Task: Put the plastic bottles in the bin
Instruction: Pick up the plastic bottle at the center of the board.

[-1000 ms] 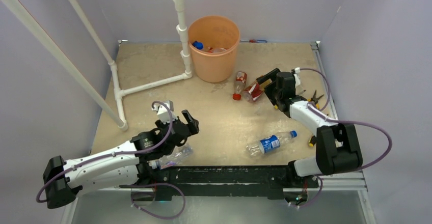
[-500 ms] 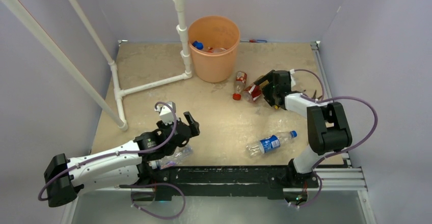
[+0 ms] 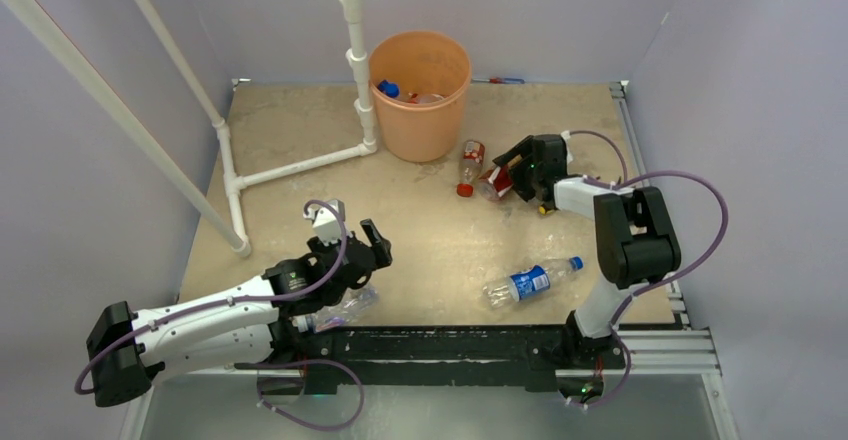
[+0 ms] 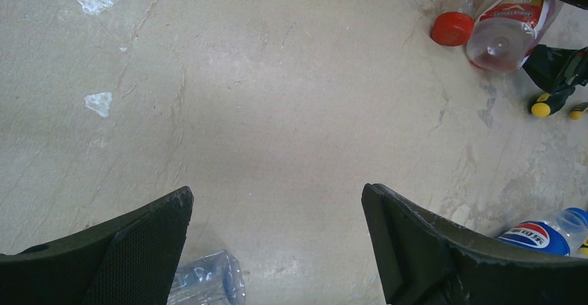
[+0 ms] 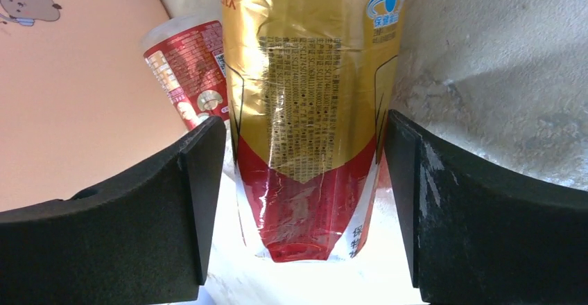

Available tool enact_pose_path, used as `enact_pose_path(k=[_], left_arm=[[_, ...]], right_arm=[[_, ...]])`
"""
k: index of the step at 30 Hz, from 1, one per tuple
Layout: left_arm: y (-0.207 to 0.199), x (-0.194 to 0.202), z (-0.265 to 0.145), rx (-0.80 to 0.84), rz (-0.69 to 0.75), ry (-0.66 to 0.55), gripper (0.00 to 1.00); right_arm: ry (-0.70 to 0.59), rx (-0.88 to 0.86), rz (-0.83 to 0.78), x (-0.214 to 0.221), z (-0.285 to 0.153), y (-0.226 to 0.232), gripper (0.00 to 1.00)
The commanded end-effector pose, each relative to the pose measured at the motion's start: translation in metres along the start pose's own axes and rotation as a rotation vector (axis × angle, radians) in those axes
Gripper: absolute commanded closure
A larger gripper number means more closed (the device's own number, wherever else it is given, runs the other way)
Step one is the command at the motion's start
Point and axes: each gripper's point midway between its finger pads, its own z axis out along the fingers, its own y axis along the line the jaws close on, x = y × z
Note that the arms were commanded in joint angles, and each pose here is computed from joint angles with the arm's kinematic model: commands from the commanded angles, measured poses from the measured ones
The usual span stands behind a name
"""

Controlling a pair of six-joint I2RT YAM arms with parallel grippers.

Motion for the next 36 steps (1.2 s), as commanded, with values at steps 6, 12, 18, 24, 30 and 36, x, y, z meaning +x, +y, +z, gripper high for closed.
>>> enact_pose_path(k=[6,12,18,24,30,36], left_arm=[[-0.007,0.000,0.002,0.017,-0.011,-0.004,0.07],[-0.014,0.009,0.005,0.038,-0.012,0.032,0.08],[-0.016,0.000,-0.001,0.053,-0.008,0.015,0.08],[-0.043,-0.032,-0.011,0.186,-0.011,-0.091,0.08],[-0.108,-0.085,-0.047,0.510,-0.039,-0.265,0.03],[-0.164,-0.119,-0.128,0.998,0.068,-0.461,0.01]], right_arm=[[-0.046,-0.159,-0.121,-0.011,-0.029,0.027,0.29],[-0.056,-0.168,-0.199,-0.012,-0.037,0.026,0.48],[-0.197,-0.393,-0.352,-0.033,-0.110,0.072,0.55],[-0.327,-0.893,-0.653,-0.001,-0.263,0.124,0.54],[-0.235,-1.208,-0.823,0.062,-0.338,0.113,0.54],[-0.126,-1.385,-0.883,0.097,-0.366,0.095,0.55]])
